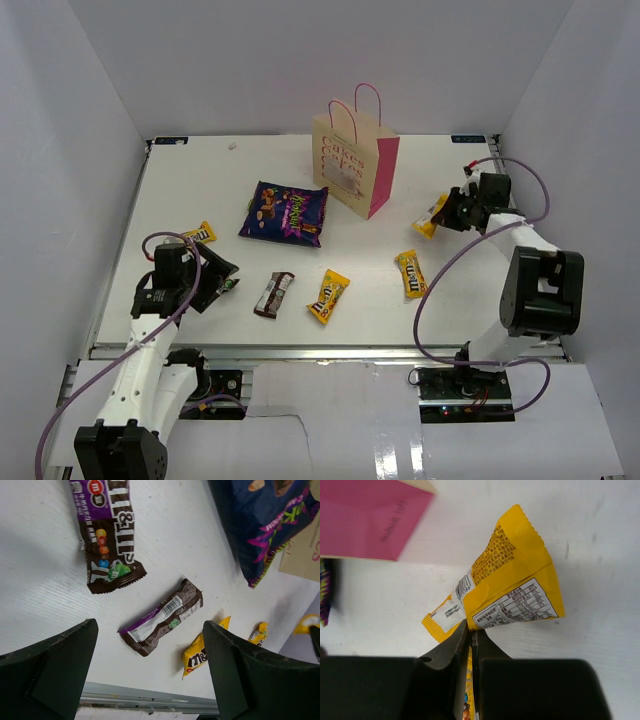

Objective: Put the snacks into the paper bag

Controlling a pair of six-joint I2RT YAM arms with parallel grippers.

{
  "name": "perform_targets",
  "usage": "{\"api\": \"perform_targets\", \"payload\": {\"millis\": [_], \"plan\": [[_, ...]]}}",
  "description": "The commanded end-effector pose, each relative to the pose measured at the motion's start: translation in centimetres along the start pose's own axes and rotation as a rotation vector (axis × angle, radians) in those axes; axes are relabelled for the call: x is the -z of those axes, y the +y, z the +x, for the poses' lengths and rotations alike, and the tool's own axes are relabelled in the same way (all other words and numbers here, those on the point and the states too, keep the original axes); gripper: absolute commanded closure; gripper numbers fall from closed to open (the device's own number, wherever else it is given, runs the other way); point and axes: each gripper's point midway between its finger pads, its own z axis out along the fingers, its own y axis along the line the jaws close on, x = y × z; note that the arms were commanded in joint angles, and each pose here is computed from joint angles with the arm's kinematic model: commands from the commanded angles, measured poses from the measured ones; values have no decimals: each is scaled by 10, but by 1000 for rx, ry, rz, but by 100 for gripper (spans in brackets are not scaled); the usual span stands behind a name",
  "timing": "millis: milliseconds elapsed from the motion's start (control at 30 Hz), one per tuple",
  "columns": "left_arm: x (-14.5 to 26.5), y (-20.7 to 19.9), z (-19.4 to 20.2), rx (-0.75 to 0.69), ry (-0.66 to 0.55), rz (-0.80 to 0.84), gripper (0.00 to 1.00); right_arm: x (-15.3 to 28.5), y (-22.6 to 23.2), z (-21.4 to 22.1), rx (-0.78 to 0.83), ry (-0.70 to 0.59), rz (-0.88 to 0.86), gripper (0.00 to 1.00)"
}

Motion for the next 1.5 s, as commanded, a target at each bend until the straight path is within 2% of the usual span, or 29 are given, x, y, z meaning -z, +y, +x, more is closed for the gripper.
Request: {"api": "perform_targets", "payload": {"millis": [0, 67, 200, 333, 367, 400, 467, 500, 633, 900, 1133, 1333, 1467], "plan": [[-1, 13, -5, 75, -31, -92, 4, 59, 74, -85, 407, -321, -241, 92], [-4, 16, -4, 87, -24, -110, 4, 91, 116, -116, 579, -442, -319, 92], [-9, 19, -3, 89, -12, -123, 4, 120, 200, -149, 867, -572, -373, 92], [-11, 18, -6, 79, -22, -127, 4, 129, 254, -186, 989, -695, -285, 92], [-11, 18, -7, 78, -24, -127, 4, 116, 260, -190, 996, -689, -264, 92], [-11, 17, -8, 76, -27, -128, 4, 124, 283, -200, 1018, -735, -263, 92], [-10, 17, -9, 72, -31, -130, 4, 108, 286, -214, 1016, -754, -168, 92], [-10, 17, -9, 71, -31, -130, 4, 115, 301, -223, 1018, -805, -157, 92], [-10, 17, -9, 67, -35, -127, 4, 101, 303, -238, 995, -859, -23, 92], [-14, 21, -2, 72, -9, -128, 4, 88, 307, -229, 1002, -864, -12, 92], [-14, 21, -2, 61, -7, -123, 4, 143, 346, -201, 1050, -883, -297, 92], [-16, 20, -2, 55, -2, -116, 4, 181, 353, -208, 1023, -936, -323, 92], [-15, 20, -1, 55, 1, -112, 4, 189, 344, -231, 982, -983, -225, 92]]}}
